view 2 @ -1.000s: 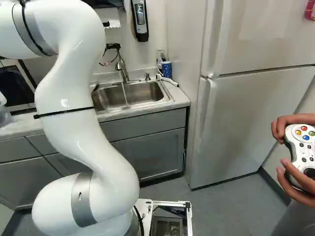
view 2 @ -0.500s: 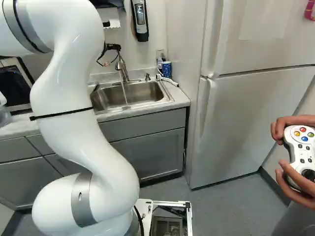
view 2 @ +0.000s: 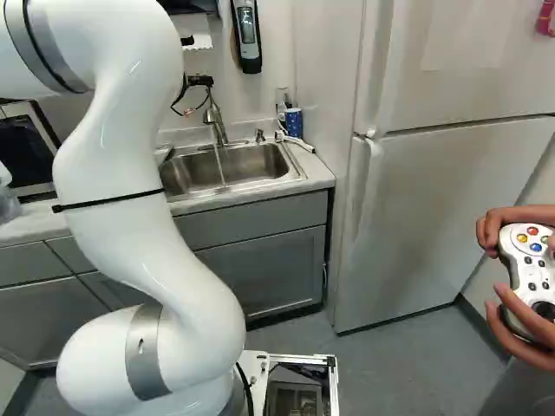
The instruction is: Rinse the cup and place it in the tray
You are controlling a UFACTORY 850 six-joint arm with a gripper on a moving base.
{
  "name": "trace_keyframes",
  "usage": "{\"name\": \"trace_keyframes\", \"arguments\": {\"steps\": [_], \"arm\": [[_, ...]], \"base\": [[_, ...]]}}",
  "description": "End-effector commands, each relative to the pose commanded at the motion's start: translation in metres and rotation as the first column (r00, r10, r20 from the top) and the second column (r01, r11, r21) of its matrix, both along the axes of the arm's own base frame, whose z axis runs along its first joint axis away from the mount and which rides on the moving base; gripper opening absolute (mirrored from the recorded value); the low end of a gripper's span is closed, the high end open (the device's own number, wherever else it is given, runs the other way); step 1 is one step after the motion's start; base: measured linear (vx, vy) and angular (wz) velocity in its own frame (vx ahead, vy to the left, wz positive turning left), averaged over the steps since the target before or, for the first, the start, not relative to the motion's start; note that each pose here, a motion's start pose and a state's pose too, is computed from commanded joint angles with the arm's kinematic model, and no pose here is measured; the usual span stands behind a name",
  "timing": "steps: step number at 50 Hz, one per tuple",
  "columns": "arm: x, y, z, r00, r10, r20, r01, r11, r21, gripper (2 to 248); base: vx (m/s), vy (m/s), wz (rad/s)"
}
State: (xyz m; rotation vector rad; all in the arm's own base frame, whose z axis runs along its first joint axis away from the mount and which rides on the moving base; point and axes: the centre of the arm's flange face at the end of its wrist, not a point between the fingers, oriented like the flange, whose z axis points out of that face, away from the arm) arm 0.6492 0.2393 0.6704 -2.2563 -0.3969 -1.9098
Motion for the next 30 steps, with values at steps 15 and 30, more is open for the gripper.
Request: {"name": "trace_keyframes", "arguments": {"steps": [15,30], "arm": [[0.013,0.004,-0.002,1.0,-0.002,0.011,0.002,1.0,0.004,247],[0.033,0.019,-0.005,1.0,0.008,0.024,-0.008,1.0,0.009,247]], "base": [[0.0,0.0,0.0],[0.0,0.0,0.0]]}}
